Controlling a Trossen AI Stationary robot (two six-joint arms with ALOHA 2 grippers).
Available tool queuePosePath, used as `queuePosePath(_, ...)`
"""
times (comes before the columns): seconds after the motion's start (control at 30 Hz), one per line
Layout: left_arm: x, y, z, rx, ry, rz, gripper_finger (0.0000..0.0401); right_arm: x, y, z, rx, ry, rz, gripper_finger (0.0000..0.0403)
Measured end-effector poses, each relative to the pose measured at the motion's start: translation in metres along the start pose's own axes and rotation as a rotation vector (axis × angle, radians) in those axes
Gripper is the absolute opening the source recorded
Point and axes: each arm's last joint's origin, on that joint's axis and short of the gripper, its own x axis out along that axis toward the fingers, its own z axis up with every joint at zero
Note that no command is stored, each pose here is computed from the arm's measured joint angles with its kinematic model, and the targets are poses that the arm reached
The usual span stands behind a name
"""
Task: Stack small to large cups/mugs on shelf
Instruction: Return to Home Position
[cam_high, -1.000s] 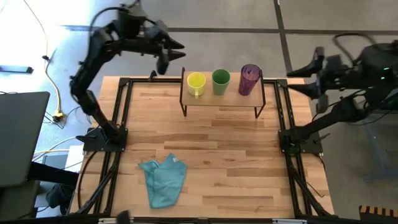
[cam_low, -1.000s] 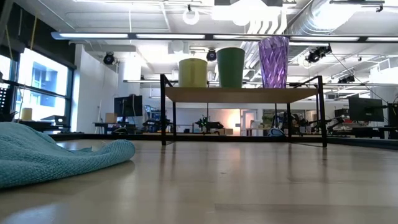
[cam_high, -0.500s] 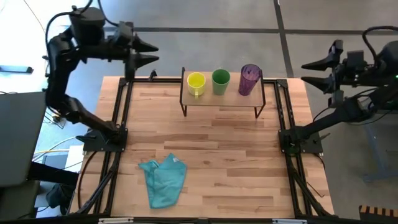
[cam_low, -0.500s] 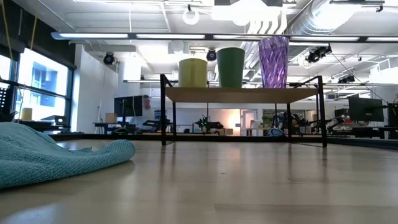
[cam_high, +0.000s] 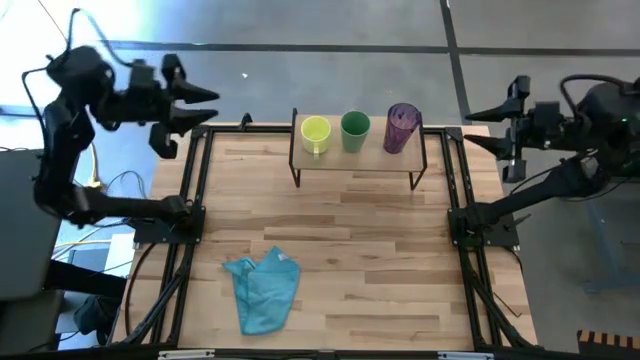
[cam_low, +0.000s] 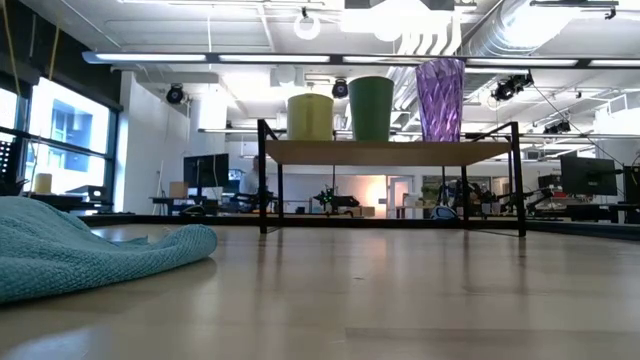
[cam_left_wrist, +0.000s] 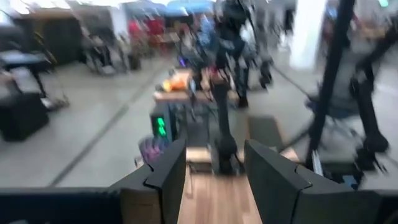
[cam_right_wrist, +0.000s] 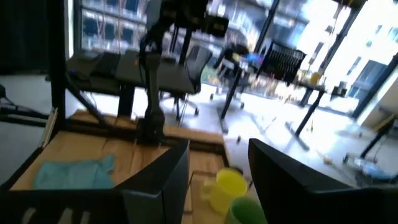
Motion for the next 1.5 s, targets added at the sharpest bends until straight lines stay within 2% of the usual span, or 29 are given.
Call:
queuePosePath(0.17, -0.022, -0.011, -0.02, -0.047, -0.158, 0.134, 0.015, -0.007, 0.0, -0.006, -0.018, -0.168, -0.04, 0.0155)
queuePosePath(0.43, -0.044, -0.024, -0.074, -0.147, -0.382, 0.266, 0.015, -0.018, 0.001, -0.025, 0.009, -0.353, -0.101, 0.0155)
queuePosePath(0.63, -0.037, -0.022, -0.115, -0.164, -0.522, 0.271, 0.015, -0.01, 0.009, -0.046, 0.014, -0.398, -0.098, 0.0155)
queuePosePath(0.93, 0.0, -0.01, -0.171, -0.226, -0.651, 0.248, 0.015, 0.004, 0.024, -0.076, 0.04, -0.417, -0.021, 0.0155)
queuePosePath(1.17, 0.033, -0.021, -0.191, -0.241, -0.596, 0.279, 0.015, -0.012, 0.023, -0.091, 0.046, -0.472, 0.004, 0.0155)
queuePosePath(1.3, 0.048, -0.032, -0.197, -0.186, -0.519, 0.24, 0.015, -0.018, 0.023, -0.097, 0.052, -0.481, 0.005, 0.0155)
queuePosePath(1.5, 0.034, -0.039, -0.206, -0.13, -0.381, 0.165, 0.015, -0.022, 0.027, -0.112, 0.076, -0.378, 0.095, 0.0155)
